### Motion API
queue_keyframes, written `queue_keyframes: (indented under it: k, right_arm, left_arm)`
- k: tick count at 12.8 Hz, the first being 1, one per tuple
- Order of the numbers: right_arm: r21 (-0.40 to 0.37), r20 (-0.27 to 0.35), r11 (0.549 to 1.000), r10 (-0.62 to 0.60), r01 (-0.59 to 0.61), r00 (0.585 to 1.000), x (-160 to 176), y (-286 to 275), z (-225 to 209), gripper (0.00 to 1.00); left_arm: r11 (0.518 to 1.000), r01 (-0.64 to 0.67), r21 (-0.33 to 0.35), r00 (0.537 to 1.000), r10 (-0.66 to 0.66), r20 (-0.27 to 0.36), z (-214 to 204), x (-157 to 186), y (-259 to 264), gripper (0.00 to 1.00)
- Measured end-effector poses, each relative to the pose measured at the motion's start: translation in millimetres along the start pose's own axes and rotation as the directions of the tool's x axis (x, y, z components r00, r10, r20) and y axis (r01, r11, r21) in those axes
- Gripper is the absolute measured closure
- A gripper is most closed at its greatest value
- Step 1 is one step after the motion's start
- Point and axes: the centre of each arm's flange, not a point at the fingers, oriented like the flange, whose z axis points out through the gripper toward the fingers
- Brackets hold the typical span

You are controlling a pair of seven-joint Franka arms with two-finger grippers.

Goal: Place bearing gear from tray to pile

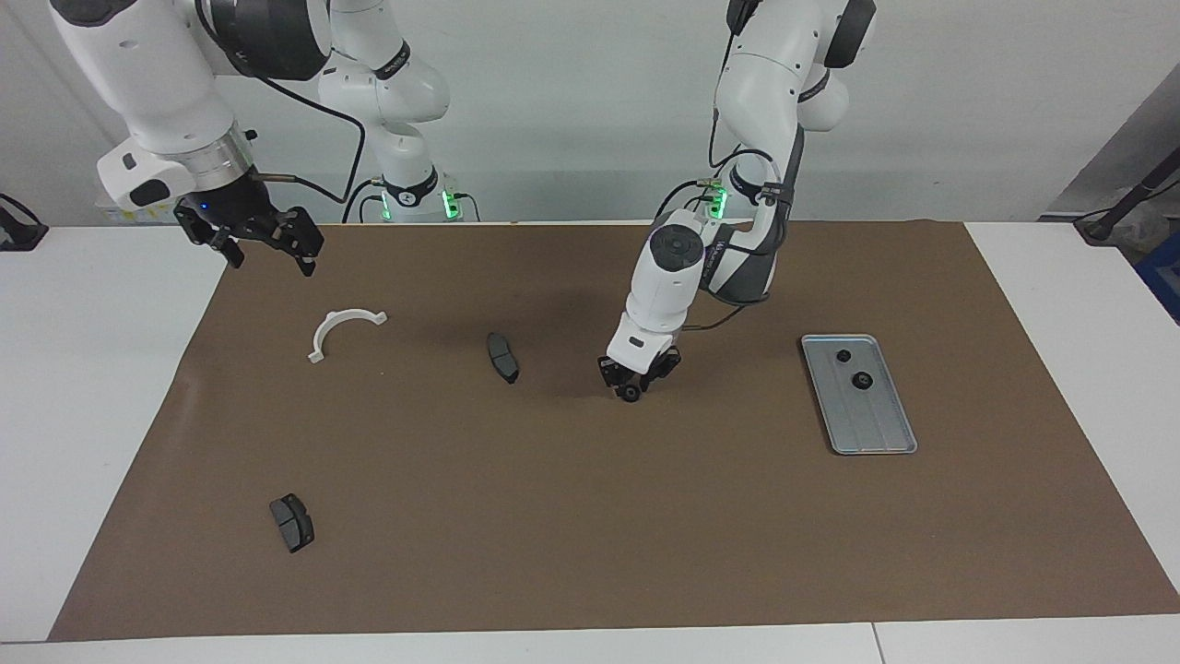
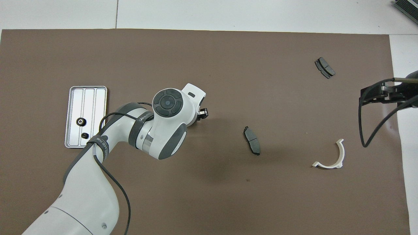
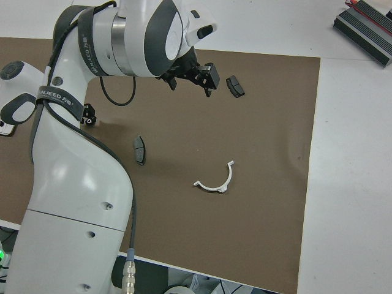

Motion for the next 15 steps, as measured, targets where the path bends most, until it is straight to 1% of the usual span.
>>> queue_keyframes:
  k: [2,3,5,7,10,12,14,15]
  right_arm:
    - [0.003,-0.016,1.000,-0.010,0.010,1.000,-1,-5,11,0.00]
    - [0.012,-0.021,1.000,-0.018,0.018,1.000,-1,-11,15,0.00]
    - [0.031,-0.035,0.998,-0.051,0.052,0.998,-2,-33,26,0.00]
    - [0.038,-0.050,0.996,-0.076,0.078,0.996,0,-65,44,0.00]
    - [0.051,-0.067,0.997,-0.057,0.061,0.996,5,-131,81,0.00]
    - [0.068,-0.083,0.997,-0.026,0.032,0.996,8,-180,112,0.00]
    - [0.088,-0.100,0.996,0.002,0.007,0.995,4,-229,140,0.00]
    - [0.098,-0.108,0.995,0.008,0.003,0.994,1,-249,149,0.00]
  left_arm:
    - [1.000,0.027,-0.007,0.999,-0.027,-0.019,-10,16,-10,0.10]
    - [0.999,0.045,-0.008,0.999,-0.046,-0.025,-16,27,-19,0.00]
    - [0.996,0.092,0.013,0.996,-0.092,-0.012,-27,52,-47,0.00]
    - [0.995,0.084,0.049,0.996,-0.085,0.021,-38,76,-87,0.00]
    - [0.996,-0.013,0.085,0.996,0.005,0.091,-60,105,-164,0.00]
    - [0.992,-0.095,0.080,0.989,0.085,0.122,-72,124,-222,0.00]
    - [0.983,-0.173,0.066,0.976,0.162,0.143,-73,135,-275,0.00]
    - [0.977,-0.204,0.058,0.969,0.193,0.154,-71,138,-300,0.03]
